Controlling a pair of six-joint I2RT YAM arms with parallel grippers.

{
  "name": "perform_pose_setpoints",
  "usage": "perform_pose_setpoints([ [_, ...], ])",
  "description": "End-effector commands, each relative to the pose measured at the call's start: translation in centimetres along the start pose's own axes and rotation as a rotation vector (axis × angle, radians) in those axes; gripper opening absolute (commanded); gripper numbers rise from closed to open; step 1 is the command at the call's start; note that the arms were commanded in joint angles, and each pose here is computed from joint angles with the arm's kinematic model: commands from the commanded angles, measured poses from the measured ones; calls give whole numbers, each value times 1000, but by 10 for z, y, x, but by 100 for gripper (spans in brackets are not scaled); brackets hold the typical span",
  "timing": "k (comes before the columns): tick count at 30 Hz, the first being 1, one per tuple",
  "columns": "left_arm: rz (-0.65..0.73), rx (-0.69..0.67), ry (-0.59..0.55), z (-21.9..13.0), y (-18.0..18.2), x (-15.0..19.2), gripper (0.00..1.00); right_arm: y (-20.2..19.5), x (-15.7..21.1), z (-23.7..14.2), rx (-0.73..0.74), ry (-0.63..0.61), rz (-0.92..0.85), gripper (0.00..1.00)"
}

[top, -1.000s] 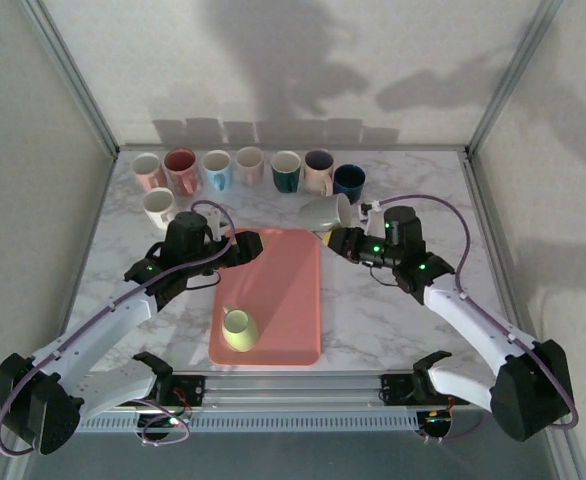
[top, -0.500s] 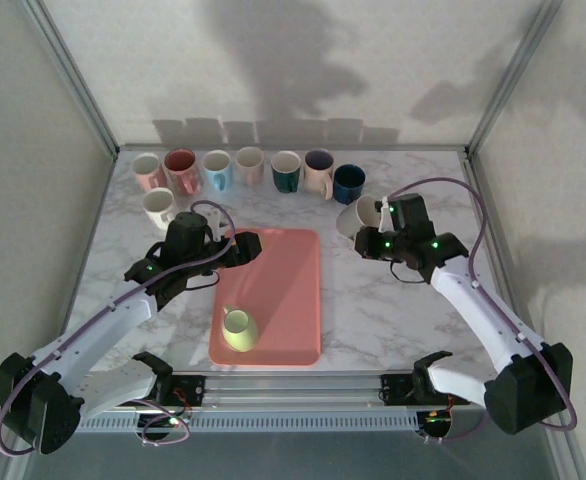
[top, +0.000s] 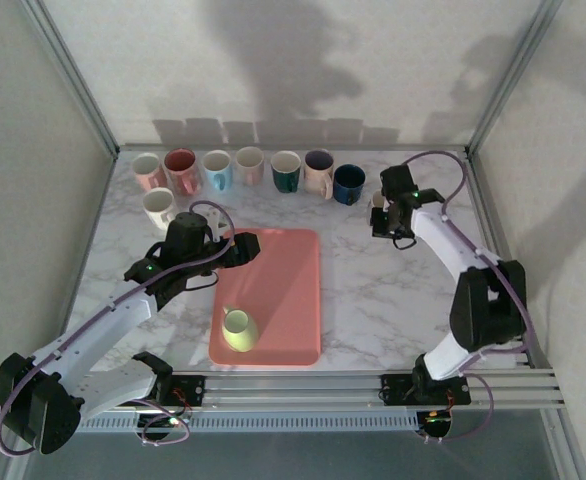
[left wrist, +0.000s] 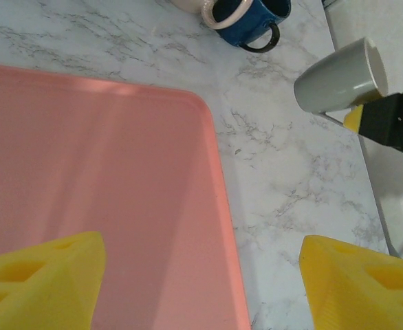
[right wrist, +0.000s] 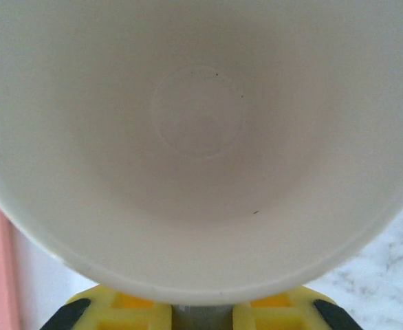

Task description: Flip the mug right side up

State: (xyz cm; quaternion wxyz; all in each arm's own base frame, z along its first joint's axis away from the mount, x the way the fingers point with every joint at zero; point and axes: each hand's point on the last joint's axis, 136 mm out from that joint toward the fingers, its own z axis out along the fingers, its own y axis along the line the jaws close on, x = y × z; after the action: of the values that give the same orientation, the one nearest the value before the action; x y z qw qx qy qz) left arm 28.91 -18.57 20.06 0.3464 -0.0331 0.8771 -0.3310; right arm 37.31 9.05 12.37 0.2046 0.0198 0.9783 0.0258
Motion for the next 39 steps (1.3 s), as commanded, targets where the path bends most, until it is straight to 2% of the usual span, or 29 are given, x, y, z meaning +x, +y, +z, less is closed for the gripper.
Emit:
perform_pose_setpoints([
  [1, 21, -21, -24, -2, 1, -10, 74, -5, -39, 0, 26, -79, -6, 0],
  [15, 60, -62, 24, 10, 11, -3, 74, -6, -86, 54, 76, -58, -47, 0],
  [26, 83, -94, 36, 12, 17, -3, 74, -6, -103, 79, 107, -64, -50, 1],
  [28, 85, -96, 35, 12, 17, -3, 74, -5, -103, 82, 102, -59, -48, 6],
  [34, 86, -117, 39, 12, 21, -3, 74, -5, -97, 80, 88, -71, -31, 32],
  [39, 89, -125, 49, 10, 20, -3, 74, -5, -90, 66, 70, -80, -18, 45],
])
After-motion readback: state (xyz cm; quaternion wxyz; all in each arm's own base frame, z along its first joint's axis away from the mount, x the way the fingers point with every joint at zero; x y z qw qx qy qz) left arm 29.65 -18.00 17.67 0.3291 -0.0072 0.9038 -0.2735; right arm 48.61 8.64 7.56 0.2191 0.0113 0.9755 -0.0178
